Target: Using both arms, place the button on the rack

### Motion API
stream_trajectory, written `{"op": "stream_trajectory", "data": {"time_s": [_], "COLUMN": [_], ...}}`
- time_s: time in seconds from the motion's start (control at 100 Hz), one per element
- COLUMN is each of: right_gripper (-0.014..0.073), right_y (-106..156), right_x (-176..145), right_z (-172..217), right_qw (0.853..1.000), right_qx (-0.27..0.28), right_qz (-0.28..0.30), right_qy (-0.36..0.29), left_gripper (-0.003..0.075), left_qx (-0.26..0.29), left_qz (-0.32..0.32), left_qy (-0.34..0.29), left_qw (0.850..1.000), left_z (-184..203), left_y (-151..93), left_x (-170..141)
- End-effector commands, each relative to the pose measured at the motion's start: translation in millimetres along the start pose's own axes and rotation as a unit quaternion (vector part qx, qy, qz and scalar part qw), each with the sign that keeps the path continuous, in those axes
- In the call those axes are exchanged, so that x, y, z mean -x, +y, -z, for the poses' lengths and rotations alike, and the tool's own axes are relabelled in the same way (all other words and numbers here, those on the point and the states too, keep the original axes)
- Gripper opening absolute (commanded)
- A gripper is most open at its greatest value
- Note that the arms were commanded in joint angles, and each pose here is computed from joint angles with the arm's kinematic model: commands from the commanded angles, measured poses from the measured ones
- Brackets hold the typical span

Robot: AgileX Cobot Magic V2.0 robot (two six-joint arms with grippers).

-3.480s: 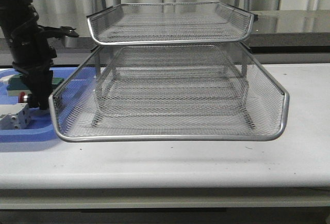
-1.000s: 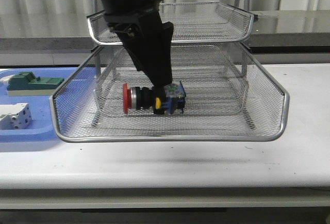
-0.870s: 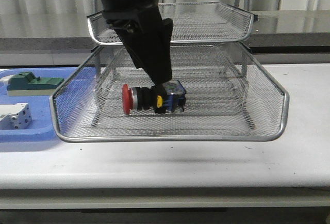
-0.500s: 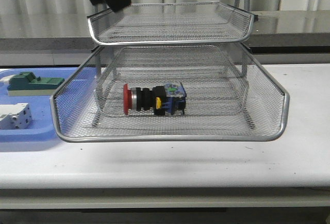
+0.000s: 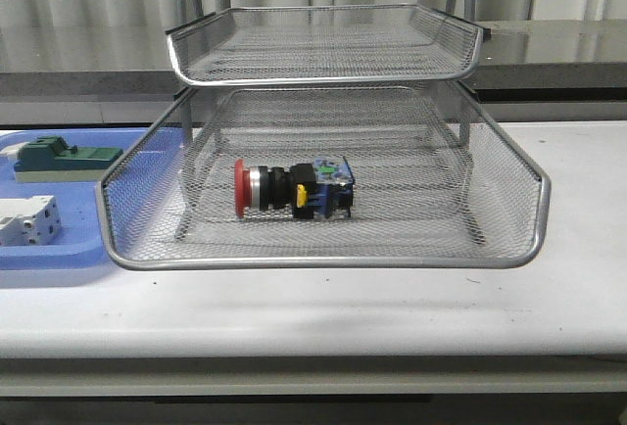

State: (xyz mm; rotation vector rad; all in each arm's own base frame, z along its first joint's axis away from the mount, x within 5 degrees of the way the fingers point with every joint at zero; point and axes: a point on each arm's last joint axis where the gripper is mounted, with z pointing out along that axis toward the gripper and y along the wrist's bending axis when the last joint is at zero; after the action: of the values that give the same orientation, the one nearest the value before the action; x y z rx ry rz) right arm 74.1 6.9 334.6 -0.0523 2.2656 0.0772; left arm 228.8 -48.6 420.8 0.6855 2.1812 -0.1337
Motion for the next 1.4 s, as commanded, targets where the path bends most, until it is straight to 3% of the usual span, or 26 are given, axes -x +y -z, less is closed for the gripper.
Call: {"op": "stream_trajectory", "data": {"time_s": [0.0, 0.17, 0.34, 0.56, 0.77, 1.03, 1.17, 1.39], "right_gripper": [-0.0068, -0.0068, -0.0068, -0.0068, -0.0068, -0.0068, -0.0068, -0.0068], "right_y": [0, 0, 0, 0, 0, 0, 0, 0], "right_x": [12, 12, 12, 12, 12, 12, 12, 12], "right_z": [7, 7, 7, 7, 7, 7, 7, 7], "right_qw": [0.999, 0.999, 0.999, 0.999, 0.999, 0.999, 0.999, 0.999], "right_qx": [-0.002, -0.002, -0.002, -0.002, -0.002, -0.002, -0.002, -0.002], "right_qz": [0.003, 0.003, 0.003, 0.003, 0.003, 0.003, 0.003, 0.003], "right_qy": [-0.044, -0.044, -0.044, -0.044, -0.044, -0.044, -0.044, -0.044], "left_gripper": [0.0512, 0.0512, 0.0512, 0.0511, 0.0510, 0.0504, 0.0370, -0.0004], "left_qx": [0.043, 0.099, 0.144, 0.169, 0.187, 0.193, 0.195, 0.195], "left_qz": [0.037, 0.076, 0.095, 0.133, 0.164, 0.171, 0.171, 0.171], "left_qy": [-0.095, -0.164, -0.246, -0.324, -0.382, -0.379, -0.381, -0.381], "left_qw": [0.994, 0.978, 0.954, 0.921, 0.890, 0.889, 0.888, 0.888], "left_z": [29, 46, 57, 55, 51, 42, 42, 42], "left_y": [-1, -14, -36, -58, -68, -68, -67, -67], "left_x": [-7, -55, -103, -159, -192, -202, -202, -202]}}
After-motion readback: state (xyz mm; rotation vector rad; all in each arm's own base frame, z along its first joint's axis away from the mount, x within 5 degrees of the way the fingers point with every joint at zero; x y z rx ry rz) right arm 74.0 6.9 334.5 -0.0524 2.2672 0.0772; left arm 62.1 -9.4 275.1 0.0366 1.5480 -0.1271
